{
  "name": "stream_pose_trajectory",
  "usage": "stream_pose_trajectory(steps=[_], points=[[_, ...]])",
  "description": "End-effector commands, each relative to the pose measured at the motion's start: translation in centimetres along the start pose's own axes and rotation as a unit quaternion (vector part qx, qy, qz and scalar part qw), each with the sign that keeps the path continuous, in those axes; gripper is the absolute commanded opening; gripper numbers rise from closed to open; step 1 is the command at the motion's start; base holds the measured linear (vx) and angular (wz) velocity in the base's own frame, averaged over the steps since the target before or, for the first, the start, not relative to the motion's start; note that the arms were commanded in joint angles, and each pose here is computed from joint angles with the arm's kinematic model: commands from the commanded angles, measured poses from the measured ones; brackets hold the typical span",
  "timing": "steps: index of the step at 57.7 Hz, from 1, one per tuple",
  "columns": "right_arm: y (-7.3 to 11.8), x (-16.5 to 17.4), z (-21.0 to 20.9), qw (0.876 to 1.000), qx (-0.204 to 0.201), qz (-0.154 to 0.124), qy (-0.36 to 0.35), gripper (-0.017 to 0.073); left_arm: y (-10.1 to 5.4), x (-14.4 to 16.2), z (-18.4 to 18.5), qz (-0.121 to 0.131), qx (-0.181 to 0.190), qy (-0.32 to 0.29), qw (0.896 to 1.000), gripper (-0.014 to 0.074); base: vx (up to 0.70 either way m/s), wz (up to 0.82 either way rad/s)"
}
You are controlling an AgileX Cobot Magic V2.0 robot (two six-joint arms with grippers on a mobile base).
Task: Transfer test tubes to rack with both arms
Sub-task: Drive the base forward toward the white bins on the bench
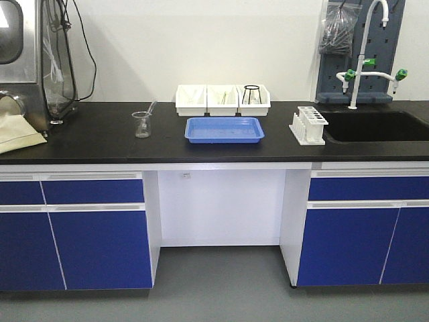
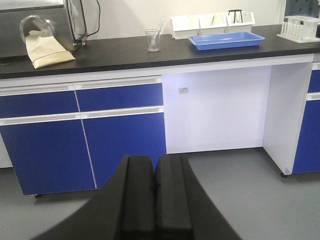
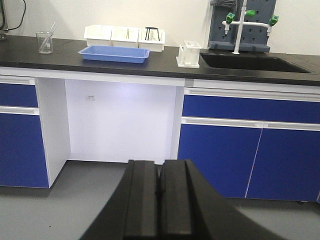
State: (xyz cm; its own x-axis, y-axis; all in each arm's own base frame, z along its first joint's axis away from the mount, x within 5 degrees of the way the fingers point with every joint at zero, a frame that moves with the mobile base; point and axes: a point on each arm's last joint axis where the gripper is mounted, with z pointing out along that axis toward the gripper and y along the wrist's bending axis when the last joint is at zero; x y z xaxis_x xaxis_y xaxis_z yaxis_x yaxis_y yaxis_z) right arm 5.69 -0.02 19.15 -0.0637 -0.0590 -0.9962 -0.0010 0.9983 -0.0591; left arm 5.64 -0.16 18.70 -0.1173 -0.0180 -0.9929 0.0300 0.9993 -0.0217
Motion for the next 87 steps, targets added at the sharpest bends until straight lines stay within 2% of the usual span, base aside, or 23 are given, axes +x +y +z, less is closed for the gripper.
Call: stream_pose_trajectory(steps=[1,52,87], points=[[-0.02,-0.46,-0.04,0.999,0.003,-0.003,-0.042,-0.0004,-0.03,0.08,0.03,-0.004,0.002,-0.037,0.999,-0.0017,0.00,0.00],[-0.02,-0.46,-0.04,0.999,0.003,-0.003,-0.042,-0.0004,-0.03,0.08,0.03,-0.004,0.002,-0.037,0.999,-0.0017,0.02,0.00],[-0.02,-0.46,-0.04,0.999,0.003,-0.003,-0.042,-0.0004,-0.03,0.08,0.03,-0.004,0.002,-0.037,0.999,-0.0017,0.35,-0.07]])
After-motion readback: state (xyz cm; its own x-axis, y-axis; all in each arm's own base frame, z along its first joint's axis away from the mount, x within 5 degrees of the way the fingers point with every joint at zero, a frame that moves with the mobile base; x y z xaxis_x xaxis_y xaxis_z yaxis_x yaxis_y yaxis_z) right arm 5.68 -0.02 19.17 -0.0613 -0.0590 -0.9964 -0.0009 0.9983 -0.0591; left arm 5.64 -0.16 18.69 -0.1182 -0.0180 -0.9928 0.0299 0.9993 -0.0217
